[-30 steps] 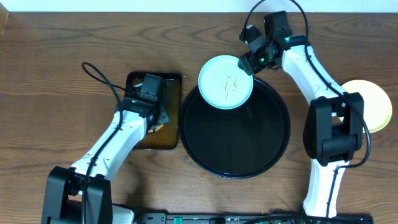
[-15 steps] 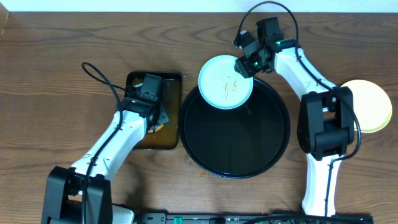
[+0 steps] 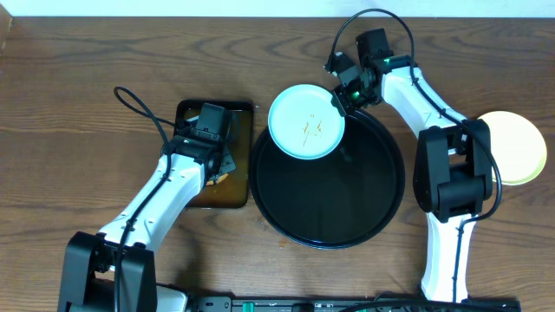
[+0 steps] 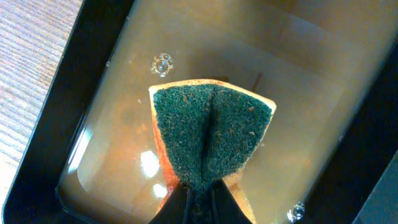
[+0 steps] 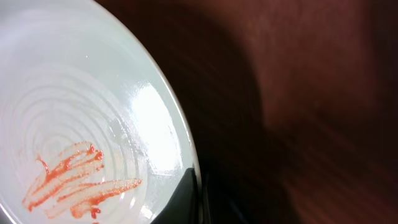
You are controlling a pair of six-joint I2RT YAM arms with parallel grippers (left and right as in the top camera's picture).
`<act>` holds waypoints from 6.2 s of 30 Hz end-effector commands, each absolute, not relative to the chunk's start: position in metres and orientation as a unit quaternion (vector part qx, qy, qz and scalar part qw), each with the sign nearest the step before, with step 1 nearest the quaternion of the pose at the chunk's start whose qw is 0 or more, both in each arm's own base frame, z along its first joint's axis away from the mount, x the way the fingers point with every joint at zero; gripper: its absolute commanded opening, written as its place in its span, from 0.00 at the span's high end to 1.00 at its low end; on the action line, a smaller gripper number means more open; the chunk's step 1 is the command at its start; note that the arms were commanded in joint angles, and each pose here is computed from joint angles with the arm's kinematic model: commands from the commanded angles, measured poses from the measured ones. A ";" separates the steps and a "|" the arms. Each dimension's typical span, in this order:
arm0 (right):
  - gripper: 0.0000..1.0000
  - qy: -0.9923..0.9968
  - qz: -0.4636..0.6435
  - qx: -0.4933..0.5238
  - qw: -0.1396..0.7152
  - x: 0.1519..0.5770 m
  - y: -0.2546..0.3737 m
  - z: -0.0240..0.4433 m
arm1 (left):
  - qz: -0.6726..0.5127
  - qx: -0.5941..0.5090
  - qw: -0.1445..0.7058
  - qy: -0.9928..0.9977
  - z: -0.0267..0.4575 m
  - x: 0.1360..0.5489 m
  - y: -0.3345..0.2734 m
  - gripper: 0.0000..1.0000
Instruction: Clean dirty plates on tray and stack at the side
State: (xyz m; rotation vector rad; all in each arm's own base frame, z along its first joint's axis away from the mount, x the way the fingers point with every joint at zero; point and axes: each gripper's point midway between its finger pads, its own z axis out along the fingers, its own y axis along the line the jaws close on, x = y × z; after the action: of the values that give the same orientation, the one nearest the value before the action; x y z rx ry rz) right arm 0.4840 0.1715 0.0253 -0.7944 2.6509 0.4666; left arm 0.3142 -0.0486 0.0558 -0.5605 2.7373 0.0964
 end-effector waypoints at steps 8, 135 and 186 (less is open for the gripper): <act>0.99 0.971 0.109 -0.157 0.142 0.459 0.138 0.085 | 0.038 -0.197 0.172 0.964 0.056 0.313 -0.046 0.92; 0.99 0.988 0.143 -0.041 -0.049 0.326 0.163 -0.018 | 0.045 -0.170 0.236 0.956 0.069 0.323 -0.063 0.92; 0.99 0.973 -0.034 -0.098 0.207 0.376 0.071 0.138 | 0.044 -0.170 0.236 0.956 0.069 0.323 -0.063 0.92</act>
State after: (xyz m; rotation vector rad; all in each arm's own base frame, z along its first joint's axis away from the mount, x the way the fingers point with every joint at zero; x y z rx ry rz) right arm 0.3748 0.0880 0.1206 -0.2616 2.7679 0.1198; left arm 0.3257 -0.0650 0.0748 -0.4833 2.6019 0.1036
